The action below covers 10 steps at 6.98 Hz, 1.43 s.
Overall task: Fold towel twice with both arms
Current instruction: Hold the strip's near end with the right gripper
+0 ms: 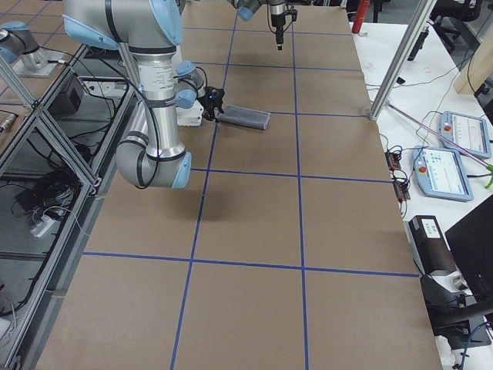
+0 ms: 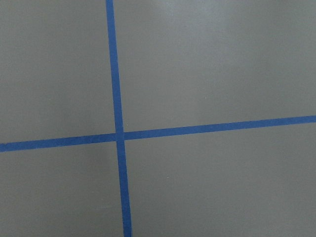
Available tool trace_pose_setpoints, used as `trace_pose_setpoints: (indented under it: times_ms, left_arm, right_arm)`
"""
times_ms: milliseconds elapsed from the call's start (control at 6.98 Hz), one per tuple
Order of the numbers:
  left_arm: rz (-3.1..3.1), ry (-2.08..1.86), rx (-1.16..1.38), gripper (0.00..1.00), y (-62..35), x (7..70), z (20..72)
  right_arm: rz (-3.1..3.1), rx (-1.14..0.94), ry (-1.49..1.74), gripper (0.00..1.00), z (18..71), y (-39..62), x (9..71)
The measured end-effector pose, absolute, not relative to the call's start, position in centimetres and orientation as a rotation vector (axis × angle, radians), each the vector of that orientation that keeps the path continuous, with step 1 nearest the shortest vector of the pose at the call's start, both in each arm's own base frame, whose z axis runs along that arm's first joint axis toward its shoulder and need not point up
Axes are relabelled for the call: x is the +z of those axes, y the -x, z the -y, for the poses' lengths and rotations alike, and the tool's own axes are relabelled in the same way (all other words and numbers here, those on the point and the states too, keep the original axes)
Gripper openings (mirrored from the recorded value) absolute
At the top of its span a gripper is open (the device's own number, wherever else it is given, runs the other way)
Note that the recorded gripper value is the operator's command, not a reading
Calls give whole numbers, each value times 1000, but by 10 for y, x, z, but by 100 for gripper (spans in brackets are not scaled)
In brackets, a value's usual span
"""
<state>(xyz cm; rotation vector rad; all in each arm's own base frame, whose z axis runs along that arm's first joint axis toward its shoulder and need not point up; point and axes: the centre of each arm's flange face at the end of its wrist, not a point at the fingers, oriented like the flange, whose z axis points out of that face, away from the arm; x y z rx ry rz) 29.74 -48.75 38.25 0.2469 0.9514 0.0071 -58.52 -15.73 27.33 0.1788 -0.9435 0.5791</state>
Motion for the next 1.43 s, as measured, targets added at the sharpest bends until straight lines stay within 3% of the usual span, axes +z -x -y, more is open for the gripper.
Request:
trace_pose_setpoints:
  times_ms: [430, 717, 1290, 1433]
  left_arm:
    - [-951, -246, 7, 100, -298, 383, 488]
    - [-950, -245, 6, 100, -297, 384, 488]
    - [-949, -244, 6, 100, -298, 385, 488]
    - [-949, -244, 6, 100, -298, 385, 488]
  right_arm:
    - [942, 576, -168, 56, 149, 588, 274]
    - [939, 573, -166, 35, 147, 589, 276]
    - [937, 571, -166, 37, 146, 590, 277]
    - [937, 571, -166, 20, 146, 590, 277]
